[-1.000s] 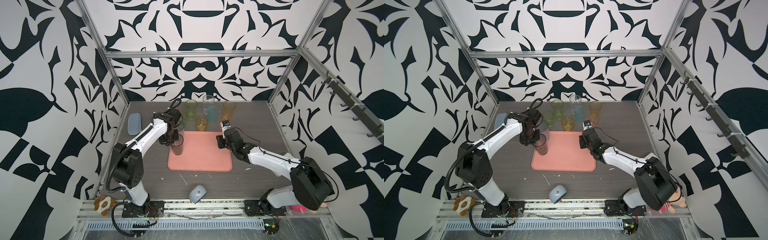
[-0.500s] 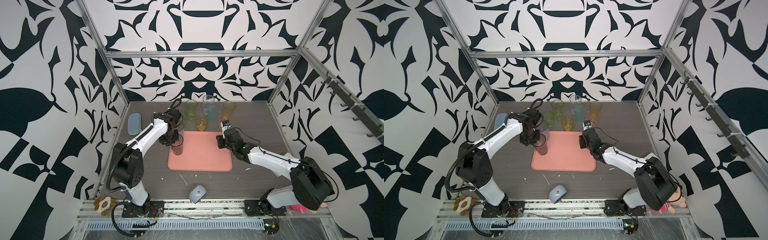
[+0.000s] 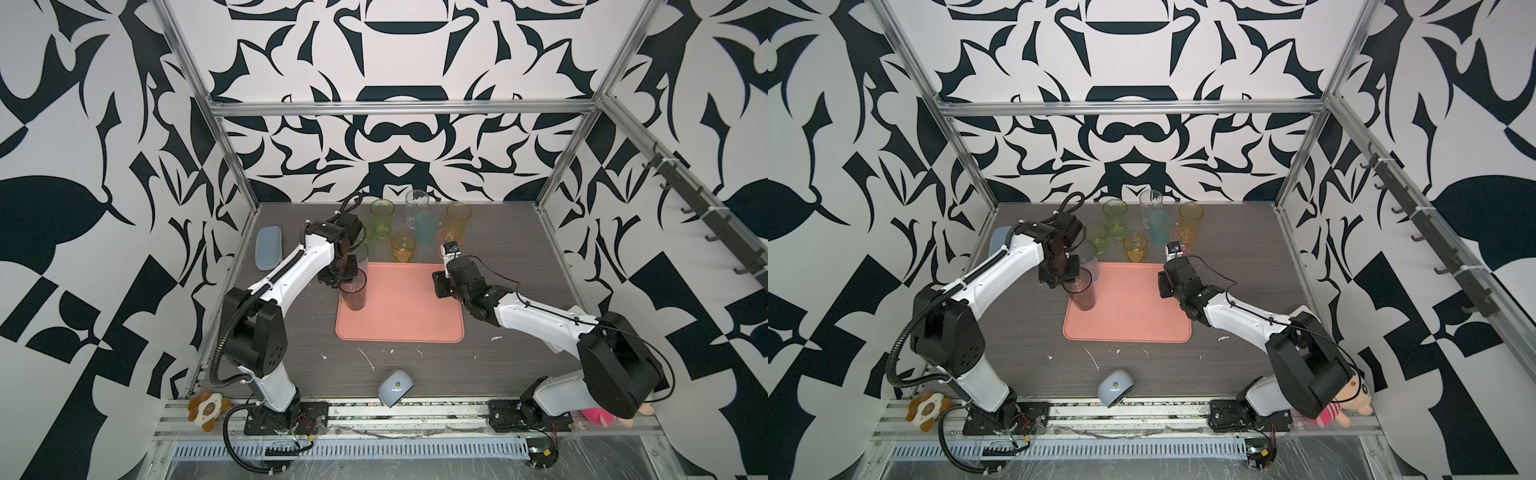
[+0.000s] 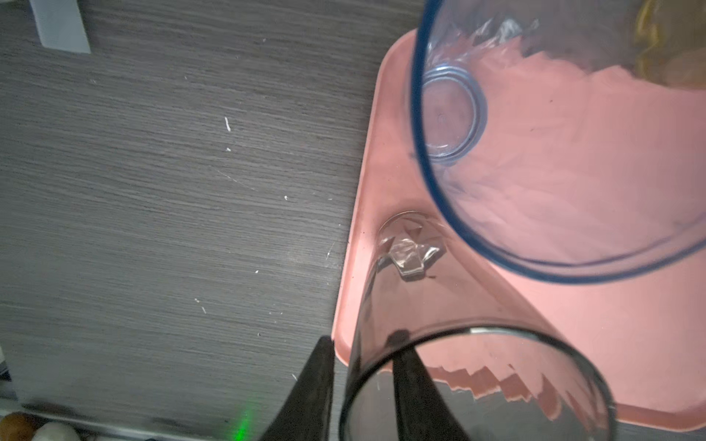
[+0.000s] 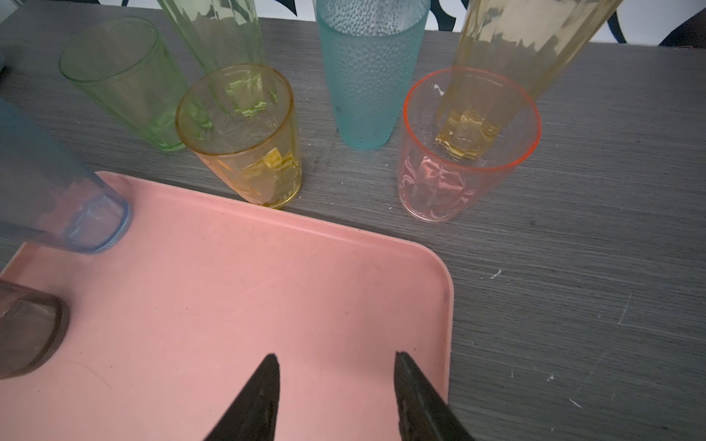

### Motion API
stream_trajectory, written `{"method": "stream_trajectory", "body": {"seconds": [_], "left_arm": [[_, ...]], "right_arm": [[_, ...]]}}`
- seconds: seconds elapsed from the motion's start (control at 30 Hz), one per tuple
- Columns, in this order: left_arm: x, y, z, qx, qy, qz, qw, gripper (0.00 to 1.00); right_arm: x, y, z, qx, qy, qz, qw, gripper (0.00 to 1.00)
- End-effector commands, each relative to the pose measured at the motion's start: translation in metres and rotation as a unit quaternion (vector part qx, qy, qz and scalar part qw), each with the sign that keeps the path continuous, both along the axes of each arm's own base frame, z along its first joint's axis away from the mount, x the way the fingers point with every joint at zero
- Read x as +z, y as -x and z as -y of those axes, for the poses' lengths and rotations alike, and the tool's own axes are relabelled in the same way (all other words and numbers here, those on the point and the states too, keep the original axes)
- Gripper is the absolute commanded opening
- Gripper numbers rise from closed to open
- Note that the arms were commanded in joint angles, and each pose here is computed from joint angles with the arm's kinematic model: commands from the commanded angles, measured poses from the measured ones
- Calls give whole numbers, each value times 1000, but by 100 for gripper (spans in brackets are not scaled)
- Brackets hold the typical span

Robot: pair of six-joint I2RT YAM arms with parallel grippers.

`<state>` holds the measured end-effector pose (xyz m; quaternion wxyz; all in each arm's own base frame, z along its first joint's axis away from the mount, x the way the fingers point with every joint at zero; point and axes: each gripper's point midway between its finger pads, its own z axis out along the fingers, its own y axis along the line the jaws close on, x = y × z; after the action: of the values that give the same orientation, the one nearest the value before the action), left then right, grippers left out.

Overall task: Place the glasses into the tray
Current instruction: 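Open the left gripper to release the dark cup on the tray, then reach the left gripper toward the short green cup among the far cups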

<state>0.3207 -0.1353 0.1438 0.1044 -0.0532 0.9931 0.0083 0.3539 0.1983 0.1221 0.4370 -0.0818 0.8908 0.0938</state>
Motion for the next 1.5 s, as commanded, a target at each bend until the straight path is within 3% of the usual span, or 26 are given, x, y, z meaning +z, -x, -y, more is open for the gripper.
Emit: {"method": "stream_trajectory", "body": {"seconds": [0.0,0.27,0.63,1.03,1.47], "left_arm": [[31,4,-6,8,-2,22,1000,33],[76,-21,-10,-2,-20,86,996,40],[112,-89,13,-4,-2,195,981,51],[119,-155,45,-32,38,289,956,63],[101,-206,65,-21,87,313,945,70]], "right_arm": [[25,-10,-2,-7,-15,30,999,51],[29,-9,-1,-9,-18,37,999,51],[31,-8,0,-10,-19,42,999,51],[35,-7,1,-9,-23,47,999,51],[33,-8,2,-13,-25,47,998,51]]}}
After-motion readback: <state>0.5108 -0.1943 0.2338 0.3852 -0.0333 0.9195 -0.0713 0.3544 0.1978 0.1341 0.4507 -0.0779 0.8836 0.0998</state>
